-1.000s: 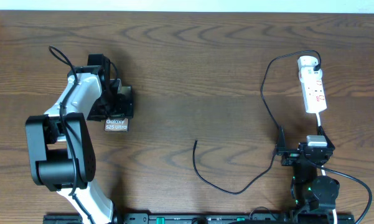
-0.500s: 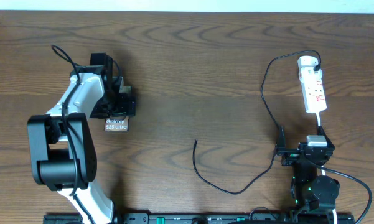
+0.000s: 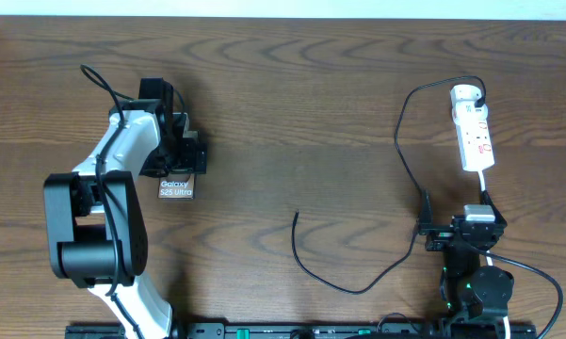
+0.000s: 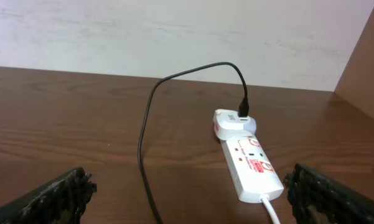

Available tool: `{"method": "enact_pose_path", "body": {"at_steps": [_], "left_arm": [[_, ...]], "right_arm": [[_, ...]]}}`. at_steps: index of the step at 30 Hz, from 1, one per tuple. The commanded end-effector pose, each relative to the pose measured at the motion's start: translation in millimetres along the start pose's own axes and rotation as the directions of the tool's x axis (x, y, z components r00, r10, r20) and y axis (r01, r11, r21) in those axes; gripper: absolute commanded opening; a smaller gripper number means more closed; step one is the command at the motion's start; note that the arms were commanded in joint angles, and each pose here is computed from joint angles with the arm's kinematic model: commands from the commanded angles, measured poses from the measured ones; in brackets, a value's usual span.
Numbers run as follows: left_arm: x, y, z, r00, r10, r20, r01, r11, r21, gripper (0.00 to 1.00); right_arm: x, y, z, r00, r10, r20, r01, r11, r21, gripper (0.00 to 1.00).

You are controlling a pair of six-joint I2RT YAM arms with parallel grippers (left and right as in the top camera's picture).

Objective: Plug charger to phone and switch on socket
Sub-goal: 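Close the left gripper on the phone box sides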

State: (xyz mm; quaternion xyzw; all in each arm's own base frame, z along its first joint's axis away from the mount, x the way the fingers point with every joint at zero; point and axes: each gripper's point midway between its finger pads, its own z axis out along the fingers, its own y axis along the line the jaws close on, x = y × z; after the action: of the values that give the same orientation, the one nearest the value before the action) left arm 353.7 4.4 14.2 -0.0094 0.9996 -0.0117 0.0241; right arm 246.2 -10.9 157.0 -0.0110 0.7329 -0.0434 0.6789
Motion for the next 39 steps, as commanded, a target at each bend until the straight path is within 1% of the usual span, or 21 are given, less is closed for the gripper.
{"method": "enact_pose_path", "body": {"at_steps": [1,12,17,21,34,39], "left_arm": [[3,3,12,1.0,-0.003,-0.03,0.003,1.0,-0.013,0.98],[3,4,16,0.999,0.004,-0.034,-0.005,1.0,-0.02,0.98],[9,5,32,0.997,0.003,-0.081,-0.005,1.0,-0.019,0.98],[6,5,34,0.997,0.006,-0.071,-0.007,1.0,-0.019,0.98],[8,5,34,0.993,0.09,-0.081,-0.091,0.996,-0.012,0.98],[8,5,34,0.992,0.093,-0.08,-0.095,0.995,-0.012,0.98]], "right_arm": [[0,1,0,1.0,-0.01,0.0,0.01,1.0,-0.004,0.99],[0,1,0,1.0,-0.01,-0.001,0.01,1.0,-0.004,0.99],[0,1,0,1.0,-0.01,-0.001,0.01,1.0,-0.004,0.99],[0,1,0,1.0,-0.01,-0.001,0.01,1.0,-0.004,0.99],[0,1,0,1.0,-0.01,-0.001,0.01,1.0,-0.004,0.99],[0,1,0,1.0,-0.01,-0.001,0.01,1.0,-0.004,0.99]]}}
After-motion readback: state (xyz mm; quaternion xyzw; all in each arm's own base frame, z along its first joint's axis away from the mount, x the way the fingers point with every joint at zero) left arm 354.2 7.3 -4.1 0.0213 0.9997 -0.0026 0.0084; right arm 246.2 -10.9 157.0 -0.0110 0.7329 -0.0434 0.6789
